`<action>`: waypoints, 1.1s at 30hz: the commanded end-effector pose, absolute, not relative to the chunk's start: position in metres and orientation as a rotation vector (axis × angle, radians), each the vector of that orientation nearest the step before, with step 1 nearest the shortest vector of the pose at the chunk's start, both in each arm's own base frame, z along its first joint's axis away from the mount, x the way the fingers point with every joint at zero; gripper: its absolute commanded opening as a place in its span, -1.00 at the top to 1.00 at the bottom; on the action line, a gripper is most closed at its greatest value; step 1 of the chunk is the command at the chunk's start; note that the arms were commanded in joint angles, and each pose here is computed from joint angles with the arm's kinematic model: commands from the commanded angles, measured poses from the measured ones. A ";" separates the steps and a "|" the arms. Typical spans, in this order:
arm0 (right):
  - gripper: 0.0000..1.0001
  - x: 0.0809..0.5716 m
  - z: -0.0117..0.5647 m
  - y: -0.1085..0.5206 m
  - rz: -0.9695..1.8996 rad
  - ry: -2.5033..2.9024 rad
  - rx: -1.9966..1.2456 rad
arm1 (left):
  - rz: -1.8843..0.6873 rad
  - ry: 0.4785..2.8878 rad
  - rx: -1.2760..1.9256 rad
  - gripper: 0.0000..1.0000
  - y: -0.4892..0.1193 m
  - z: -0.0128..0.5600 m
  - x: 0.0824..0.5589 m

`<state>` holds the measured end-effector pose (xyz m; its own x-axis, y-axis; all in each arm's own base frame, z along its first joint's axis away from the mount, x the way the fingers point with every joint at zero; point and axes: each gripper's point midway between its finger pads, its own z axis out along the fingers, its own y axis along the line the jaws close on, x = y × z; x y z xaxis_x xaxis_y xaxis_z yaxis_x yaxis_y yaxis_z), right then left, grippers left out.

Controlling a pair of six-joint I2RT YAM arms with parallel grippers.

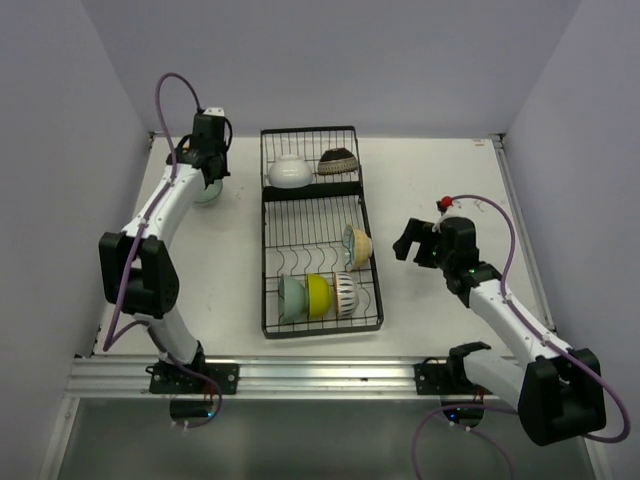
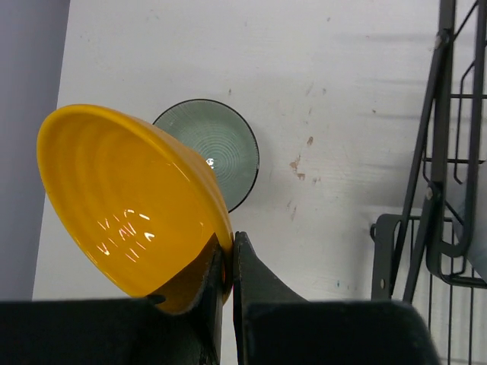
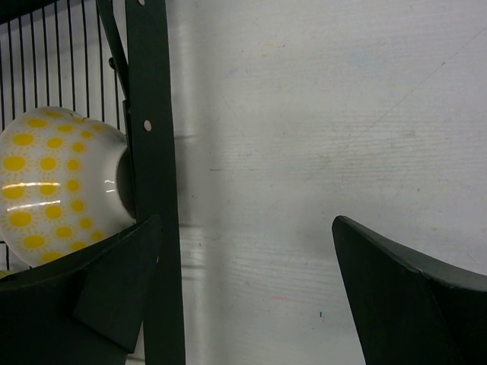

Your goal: Unload the bowls from the dish rack

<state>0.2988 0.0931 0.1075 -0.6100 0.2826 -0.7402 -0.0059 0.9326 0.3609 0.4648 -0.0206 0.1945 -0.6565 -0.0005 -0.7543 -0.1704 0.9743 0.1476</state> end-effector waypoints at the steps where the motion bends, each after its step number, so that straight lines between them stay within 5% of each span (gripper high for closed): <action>1: -0.97 0.310 0.124 0.098 0.423 2.157 0.162 | 0.327 2.278 -0.116 1.00 -0.004 0.195 0.476; 31: -0.97 0.312 0.120 0.097 0.403 2.177 0.158 | 0.416 2.425 -0.128 1.00 0.009 0.125 0.504; 33: -0.97 0.312 0.120 0.096 0.403 2.175 0.160 | 0.416 2.429 -0.127 0.87 0.008 0.124 0.504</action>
<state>0.3009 0.0930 0.1006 -0.6316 0.2652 -0.7285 -0.0038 0.9386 0.3450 0.4969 -0.0011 0.1097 -0.8003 0.0136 -0.5994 -0.1676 0.9548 0.2454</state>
